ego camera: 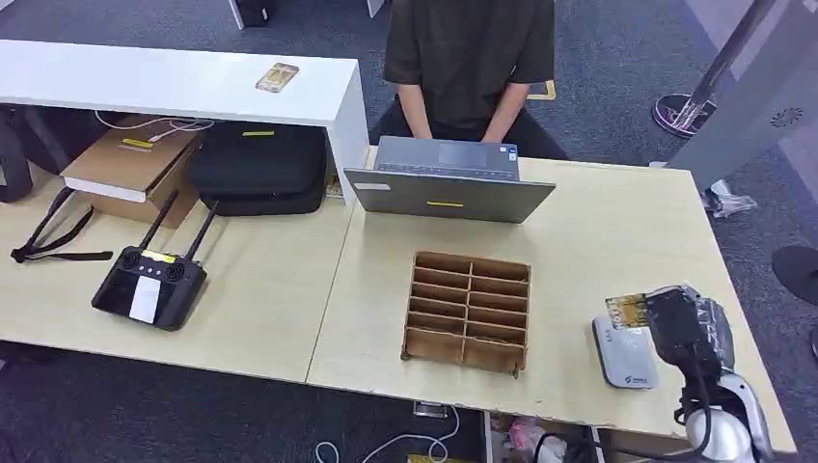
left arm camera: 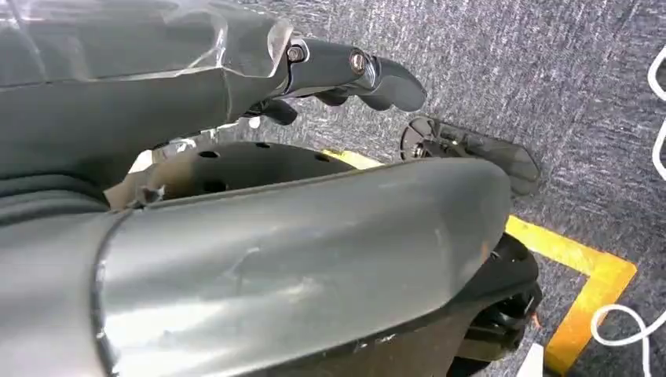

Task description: Pass the card to the sensor for recognition and then transmit it.

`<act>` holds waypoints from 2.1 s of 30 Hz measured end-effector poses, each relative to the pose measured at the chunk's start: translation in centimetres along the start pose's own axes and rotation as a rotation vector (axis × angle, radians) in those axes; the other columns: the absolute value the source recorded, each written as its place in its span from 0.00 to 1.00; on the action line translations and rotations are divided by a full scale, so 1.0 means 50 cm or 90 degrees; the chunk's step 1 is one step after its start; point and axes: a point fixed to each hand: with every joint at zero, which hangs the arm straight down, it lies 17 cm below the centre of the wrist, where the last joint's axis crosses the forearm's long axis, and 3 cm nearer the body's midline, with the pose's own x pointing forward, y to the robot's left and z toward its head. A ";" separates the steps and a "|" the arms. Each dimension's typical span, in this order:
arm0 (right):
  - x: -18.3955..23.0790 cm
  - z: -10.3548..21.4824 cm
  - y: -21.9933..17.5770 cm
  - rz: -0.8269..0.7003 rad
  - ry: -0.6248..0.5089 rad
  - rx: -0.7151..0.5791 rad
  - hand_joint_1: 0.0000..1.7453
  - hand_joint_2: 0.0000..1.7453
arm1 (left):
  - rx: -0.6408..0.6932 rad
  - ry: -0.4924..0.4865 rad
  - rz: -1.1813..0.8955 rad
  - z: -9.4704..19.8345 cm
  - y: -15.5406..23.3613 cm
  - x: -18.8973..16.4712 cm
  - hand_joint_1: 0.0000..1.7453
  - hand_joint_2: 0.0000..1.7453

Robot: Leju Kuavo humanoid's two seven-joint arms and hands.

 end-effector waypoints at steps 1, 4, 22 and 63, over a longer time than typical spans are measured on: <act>0.001 -0.001 -0.001 -0.004 0.000 -0.004 1.00 1.00 | -0.001 -0.002 -0.002 0.000 0.000 0.001 0.00 0.00; 0.003 -0.001 -0.002 -0.010 0.000 -0.011 1.00 1.00 | -0.003 -0.004 -0.008 0.000 -0.004 0.003 0.00 0.00; -0.054 0.005 0.004 0.020 0.073 -0.003 1.00 1.00 | -0.015 -0.012 -0.018 -0.004 -0.009 0.010 0.00 0.00; -0.184 -0.009 0.049 0.052 0.174 0.032 1.00 1.00 | -0.015 -0.002 -0.005 -0.007 -0.004 0.006 0.00 0.00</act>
